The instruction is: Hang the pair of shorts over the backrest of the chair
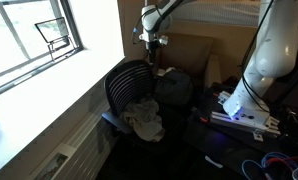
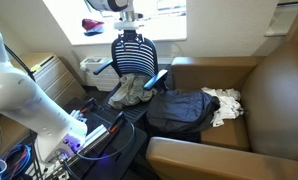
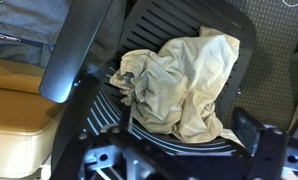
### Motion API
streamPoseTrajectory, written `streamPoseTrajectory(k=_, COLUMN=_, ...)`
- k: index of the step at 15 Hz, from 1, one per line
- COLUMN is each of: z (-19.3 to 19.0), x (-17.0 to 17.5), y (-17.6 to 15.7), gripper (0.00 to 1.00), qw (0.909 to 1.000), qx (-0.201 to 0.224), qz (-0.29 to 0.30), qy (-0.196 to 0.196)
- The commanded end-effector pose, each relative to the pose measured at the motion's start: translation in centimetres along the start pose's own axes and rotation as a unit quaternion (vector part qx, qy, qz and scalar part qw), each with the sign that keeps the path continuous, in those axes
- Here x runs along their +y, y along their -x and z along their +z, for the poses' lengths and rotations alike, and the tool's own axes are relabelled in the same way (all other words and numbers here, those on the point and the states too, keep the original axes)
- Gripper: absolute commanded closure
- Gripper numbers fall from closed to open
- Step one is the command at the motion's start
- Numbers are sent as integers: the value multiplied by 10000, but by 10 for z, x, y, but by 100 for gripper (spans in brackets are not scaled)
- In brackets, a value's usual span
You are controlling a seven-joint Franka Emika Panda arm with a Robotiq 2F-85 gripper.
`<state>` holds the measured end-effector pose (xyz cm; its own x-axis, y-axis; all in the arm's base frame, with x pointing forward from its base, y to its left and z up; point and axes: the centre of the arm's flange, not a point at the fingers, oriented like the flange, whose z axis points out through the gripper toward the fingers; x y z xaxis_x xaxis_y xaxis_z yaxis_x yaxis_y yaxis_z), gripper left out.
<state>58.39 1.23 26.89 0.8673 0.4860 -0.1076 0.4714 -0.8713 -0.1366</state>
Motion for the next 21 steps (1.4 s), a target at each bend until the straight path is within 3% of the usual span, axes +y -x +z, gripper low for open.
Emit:
streamPoseTrajectory(k=1, z=3, x=4, y=-2, gripper=0, qw=9996, qx=183, qz=160, qy=-115)
streamPoseTrajectory(k=3, z=43, x=10, y=-41, gripper=0, qw=9978, qx=-100, qz=-13, qy=-661)
streamPoseTrajectory(k=6, z=105, x=-10, y=-71, gripper=0, qw=9903, qx=-467, qz=-484, qy=-1217)
streamPoseTrajectory(k=9, z=180, x=-17, y=-98, gripper=0, qw=9769, qx=-1135, qz=-664, qy=-1683)
streamPoseTrajectory(k=11, z=214, x=-17, y=-98, gripper=0, qw=9655, qx=-1589, qz=-607, qy=-1973)
streamPoseTrajectory(k=14, z=238, x=-15, y=-89, gripper=0, qw=9573, qx=-2008, qz=-410, qy=-2040)
streamPoseTrajectory(k=15, z=238, x=-29, y=-70, gripper=0, qw=9611, qx=-1819, qz=-509, qy=-2013)
streamPoseTrajectory(k=19, z=246, x=-30, y=-72, gripper=0, qw=9597, qx=-1856, qz=-502, qy=-2048)
streamPoseTrajectory(k=21, z=272, x=-47, y=-87, gripper=0, qw=9618, qx=-1897, qz=-201, qy=-1965)
